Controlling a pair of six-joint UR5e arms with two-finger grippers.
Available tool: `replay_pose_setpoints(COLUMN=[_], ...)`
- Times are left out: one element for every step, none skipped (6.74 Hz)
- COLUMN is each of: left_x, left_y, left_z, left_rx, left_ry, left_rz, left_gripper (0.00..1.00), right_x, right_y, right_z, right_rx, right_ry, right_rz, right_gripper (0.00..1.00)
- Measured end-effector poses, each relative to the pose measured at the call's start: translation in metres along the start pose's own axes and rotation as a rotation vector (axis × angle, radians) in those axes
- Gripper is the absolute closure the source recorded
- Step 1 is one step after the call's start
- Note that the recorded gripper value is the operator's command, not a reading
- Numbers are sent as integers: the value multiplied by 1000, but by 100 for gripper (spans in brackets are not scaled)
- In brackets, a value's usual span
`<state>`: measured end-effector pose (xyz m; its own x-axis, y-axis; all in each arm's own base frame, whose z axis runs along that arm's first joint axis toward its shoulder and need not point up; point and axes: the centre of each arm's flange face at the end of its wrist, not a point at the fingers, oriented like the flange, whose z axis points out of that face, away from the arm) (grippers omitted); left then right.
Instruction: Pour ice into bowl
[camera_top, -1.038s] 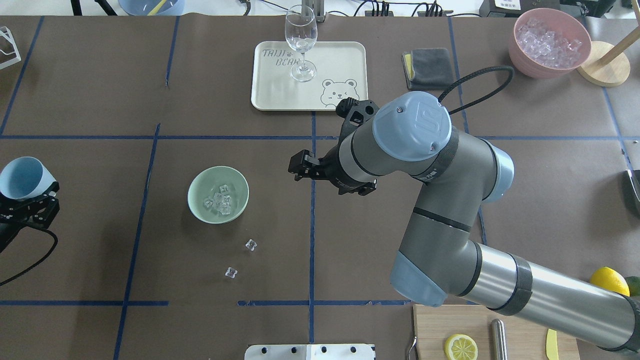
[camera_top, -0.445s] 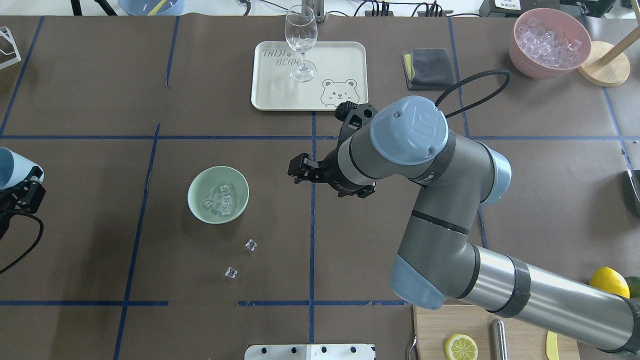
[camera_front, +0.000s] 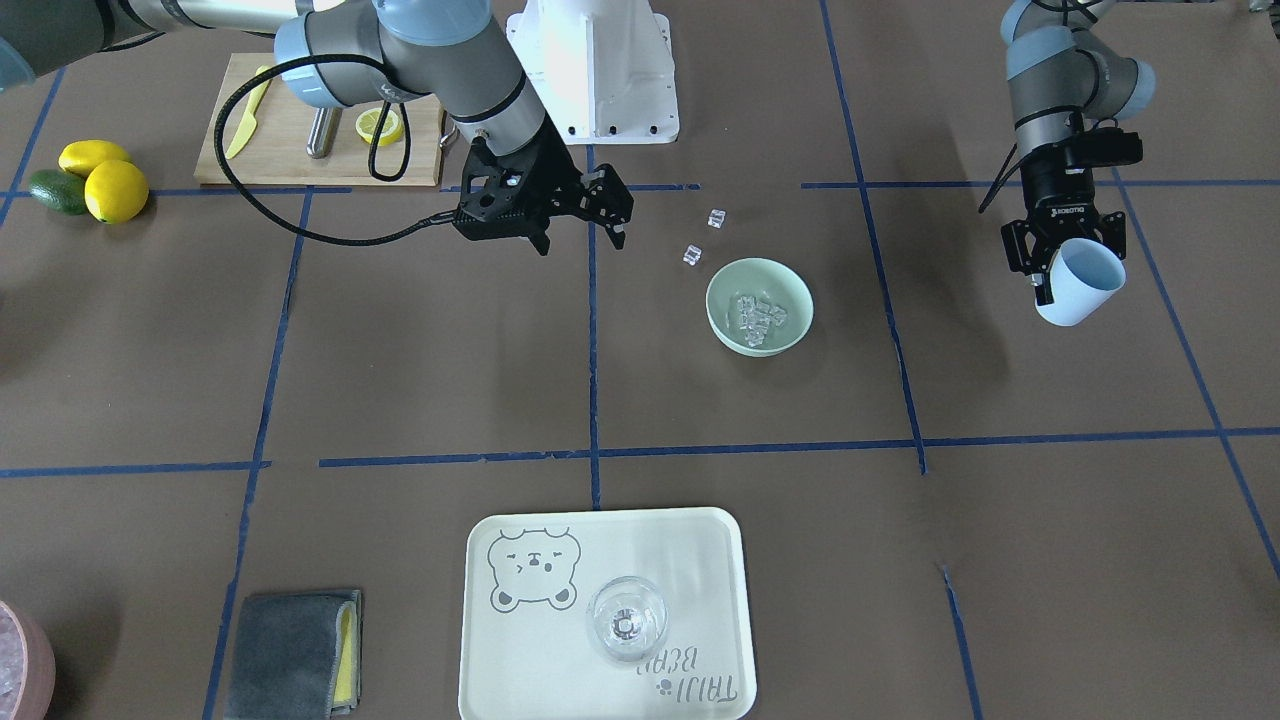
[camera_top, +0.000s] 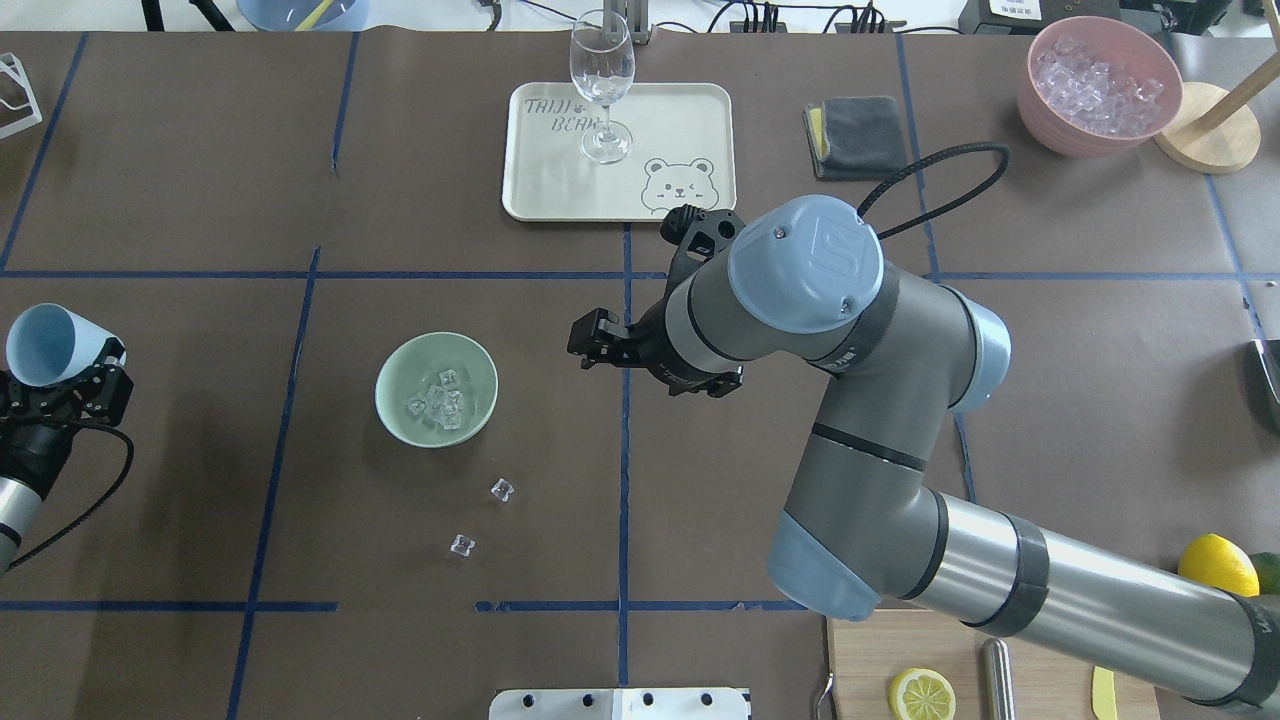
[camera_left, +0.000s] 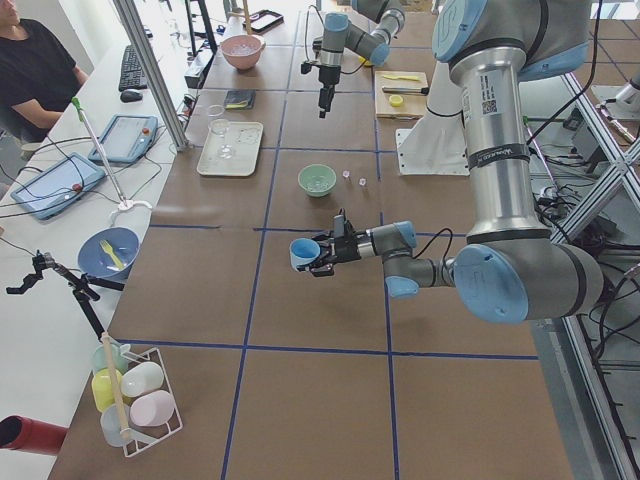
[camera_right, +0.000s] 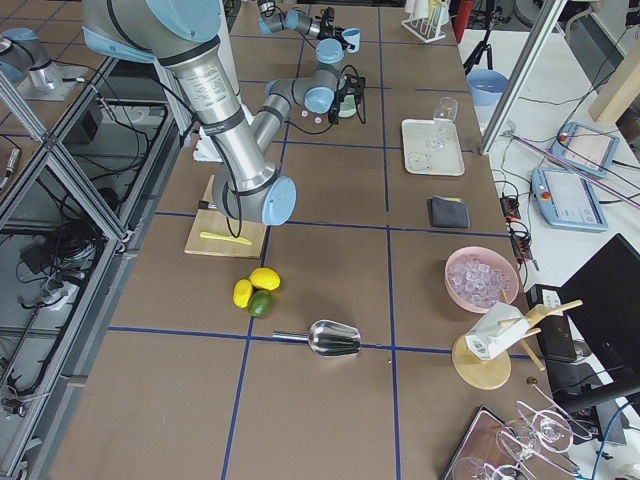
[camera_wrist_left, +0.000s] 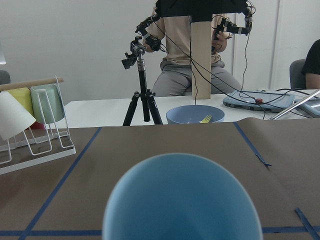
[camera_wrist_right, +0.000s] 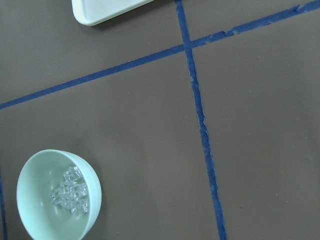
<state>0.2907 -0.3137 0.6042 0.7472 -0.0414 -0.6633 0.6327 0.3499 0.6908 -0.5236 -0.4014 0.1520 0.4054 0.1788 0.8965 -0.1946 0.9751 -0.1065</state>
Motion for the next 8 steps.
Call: replay_pose_setpoints(left_x=[2, 0, -4, -7, -7, -6, -4, 0], left_y=[7, 15, 21, 26, 30, 32, 32, 29], left_z=[3, 5, 7, 8, 8, 7, 7, 5], left_rx=[-18, -38, -57, -78, -103, -124, -136, -144], left_ry=[3, 4, 2, 5, 13, 22, 30, 43], left_rz=[10, 29, 55, 84, 101, 106, 103, 92], left_gripper=[100, 100, 100, 100, 100, 100, 100, 100], right_x=[-23, -47, -63, -75, -90, -107, -117, -120], right_y=[2, 4, 5, 5, 3, 4, 11, 20], right_z=[23, 48, 66, 77, 89, 105, 121, 133], right_rx=[11, 14, 14, 13, 13, 6, 2, 3], right_ry=[22, 49, 69, 84, 101, 126, 148, 166], right_rz=[0, 4, 9, 13, 16, 16, 9, -4], right_gripper=[0, 0, 0, 0, 0, 1, 3, 16])
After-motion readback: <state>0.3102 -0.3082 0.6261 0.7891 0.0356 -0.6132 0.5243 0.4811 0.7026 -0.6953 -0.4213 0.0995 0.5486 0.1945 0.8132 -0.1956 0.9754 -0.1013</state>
